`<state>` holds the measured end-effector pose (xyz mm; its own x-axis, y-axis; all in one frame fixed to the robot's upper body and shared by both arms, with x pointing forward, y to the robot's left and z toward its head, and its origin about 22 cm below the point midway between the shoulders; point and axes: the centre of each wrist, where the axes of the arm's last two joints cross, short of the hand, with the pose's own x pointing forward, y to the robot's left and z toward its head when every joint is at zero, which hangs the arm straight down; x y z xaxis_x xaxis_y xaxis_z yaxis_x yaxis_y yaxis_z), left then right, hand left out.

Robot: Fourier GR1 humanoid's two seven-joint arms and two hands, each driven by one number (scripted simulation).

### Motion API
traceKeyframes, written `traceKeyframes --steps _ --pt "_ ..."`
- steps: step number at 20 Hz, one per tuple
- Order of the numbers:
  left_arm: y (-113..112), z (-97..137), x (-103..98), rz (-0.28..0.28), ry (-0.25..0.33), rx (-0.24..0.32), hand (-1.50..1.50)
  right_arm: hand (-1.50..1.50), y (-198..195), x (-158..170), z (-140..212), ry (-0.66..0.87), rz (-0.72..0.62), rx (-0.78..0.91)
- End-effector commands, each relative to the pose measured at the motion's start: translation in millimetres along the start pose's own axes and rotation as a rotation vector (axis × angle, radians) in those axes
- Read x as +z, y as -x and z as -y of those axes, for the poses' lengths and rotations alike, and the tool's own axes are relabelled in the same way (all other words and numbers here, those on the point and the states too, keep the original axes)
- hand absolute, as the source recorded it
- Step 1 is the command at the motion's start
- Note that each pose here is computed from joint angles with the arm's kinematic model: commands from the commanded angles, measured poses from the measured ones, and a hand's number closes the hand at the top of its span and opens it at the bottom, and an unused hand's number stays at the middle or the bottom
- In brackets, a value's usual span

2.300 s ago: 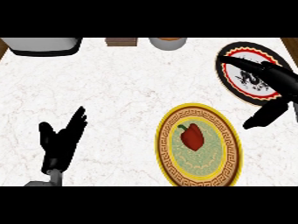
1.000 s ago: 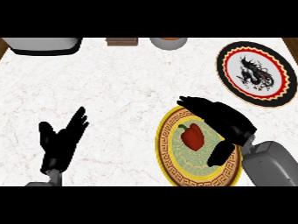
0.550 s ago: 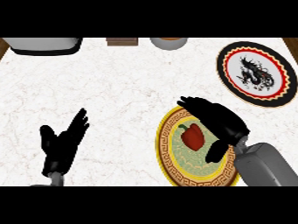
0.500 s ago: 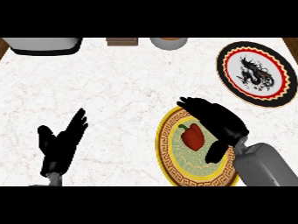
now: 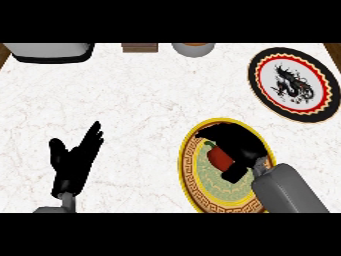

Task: Pick the bell pepper from the plate and place it in the plate

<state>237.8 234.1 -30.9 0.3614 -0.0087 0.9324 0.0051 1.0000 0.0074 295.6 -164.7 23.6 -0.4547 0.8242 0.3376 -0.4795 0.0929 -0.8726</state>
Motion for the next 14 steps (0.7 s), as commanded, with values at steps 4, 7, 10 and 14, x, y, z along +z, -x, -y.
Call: traceKeyframes --steps 4,7,10,14 --pt "-12.1 -1.3 -0.2 -0.019 -0.011 0.002 0.00 1.50 28.8 0.8 -7.1 -0.006 0.038 0.095" --pt "7.0 -4.1 -0.6 -0.015 -0.012 -0.003 0.00 1.50 11.0 -25.1 -12.5 0.028 0.059 0.114" --pt "-0.3 -8.7 -1.1 -0.011 -0.019 -0.003 0.00 1.50 34.0 3.7 -5.4 0.079 0.050 0.123" --pt "4.0 -7.3 0.6 -0.012 -0.007 0.001 0.00 1.50 -12.9 -33.6 9.4 0.326 -0.049 -0.037"
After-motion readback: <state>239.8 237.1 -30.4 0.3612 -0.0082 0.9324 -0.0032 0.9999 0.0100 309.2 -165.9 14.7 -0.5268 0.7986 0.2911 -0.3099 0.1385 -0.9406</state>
